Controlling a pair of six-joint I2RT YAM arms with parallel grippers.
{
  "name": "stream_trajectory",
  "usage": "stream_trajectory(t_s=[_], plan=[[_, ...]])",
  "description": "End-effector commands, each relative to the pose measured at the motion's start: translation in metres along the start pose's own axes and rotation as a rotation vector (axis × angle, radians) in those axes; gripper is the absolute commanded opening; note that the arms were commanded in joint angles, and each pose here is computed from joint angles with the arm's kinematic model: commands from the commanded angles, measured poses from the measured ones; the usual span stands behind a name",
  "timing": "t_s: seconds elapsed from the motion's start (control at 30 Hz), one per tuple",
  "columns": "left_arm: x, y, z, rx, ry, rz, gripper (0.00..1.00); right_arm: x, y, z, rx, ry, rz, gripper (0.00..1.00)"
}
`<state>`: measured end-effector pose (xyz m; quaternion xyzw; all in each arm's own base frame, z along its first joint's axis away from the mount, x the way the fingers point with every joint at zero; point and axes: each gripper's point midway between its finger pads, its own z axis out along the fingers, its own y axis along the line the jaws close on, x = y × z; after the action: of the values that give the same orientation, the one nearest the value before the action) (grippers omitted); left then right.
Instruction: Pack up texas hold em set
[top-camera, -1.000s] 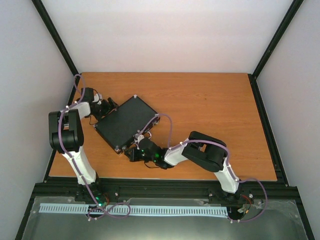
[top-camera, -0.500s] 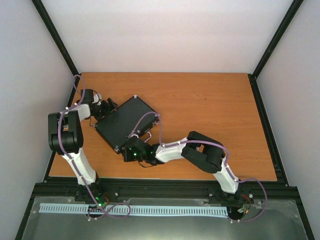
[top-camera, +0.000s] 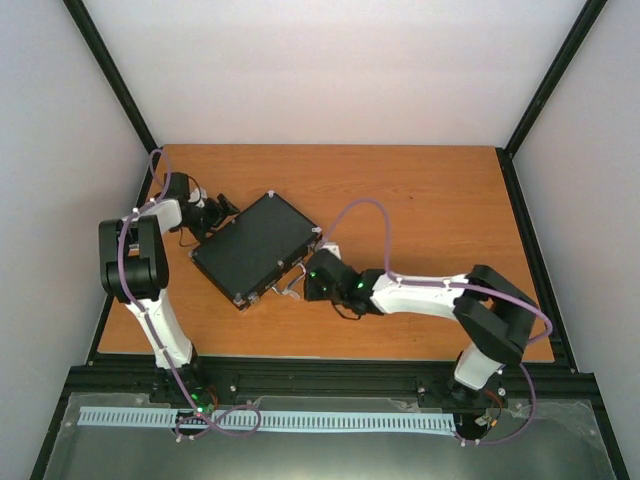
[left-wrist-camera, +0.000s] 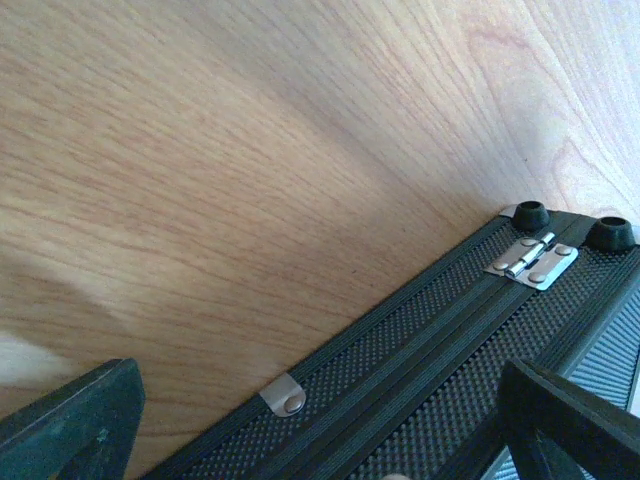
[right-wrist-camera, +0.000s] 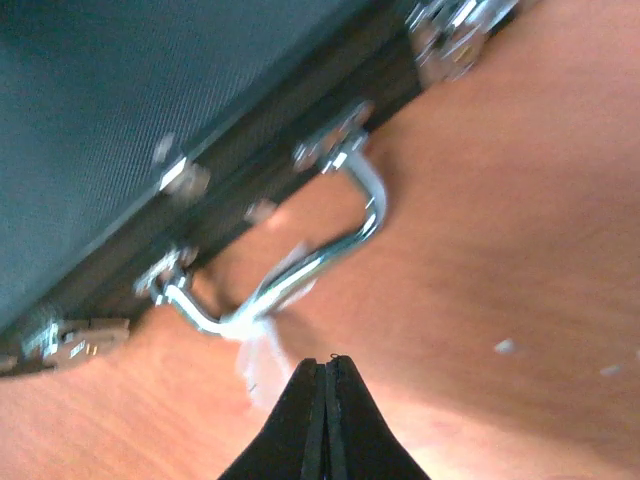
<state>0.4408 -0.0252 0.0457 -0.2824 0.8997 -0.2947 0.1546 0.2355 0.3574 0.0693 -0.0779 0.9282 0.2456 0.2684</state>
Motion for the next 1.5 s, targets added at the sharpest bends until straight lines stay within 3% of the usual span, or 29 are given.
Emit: stream_trajectory(t_s=[0.0, 0.3, 0.57, 0.8, 1.13, 1.47], plan=[[0.025, 0.008, 0.014, -0.06, 0.151, -0.116, 1.0, -0.025, -0.041, -0.013, 0.119, -0.023, -0.019, 0.03], [-0.04, -0.047, 0.005, -0.01, 0.093, -0.014, 1.0, -0.104, -0.064, 0.012, 0.094, -0.03, 0.0, 0.03], [-0.048, -0.057, 0.029, 0.008, 0.136, -0.001, 1.0, -0.146, -0.05, 0.037, -0.027, -0.033, -0.022, 0.03], [-0.037, -0.055, 0.051, 0.005, 0.182, 0.003, 1.0, -0.139, -0.038, 0.032, -0.109, -0.008, -0.01, 0.03], [-0.032, -0.051, 0.061, -0.011, 0.206, 0.01, 1.0, -0.1, -0.06, 0.035, -0.078, 0.054, 0.082, 0.03], [-0.026, -0.05, 0.057, -0.012, 0.224, 0.018, 1.0, -0.099, -0.068, 0.082, -0.058, 0.075, 0.055, 0.03]])
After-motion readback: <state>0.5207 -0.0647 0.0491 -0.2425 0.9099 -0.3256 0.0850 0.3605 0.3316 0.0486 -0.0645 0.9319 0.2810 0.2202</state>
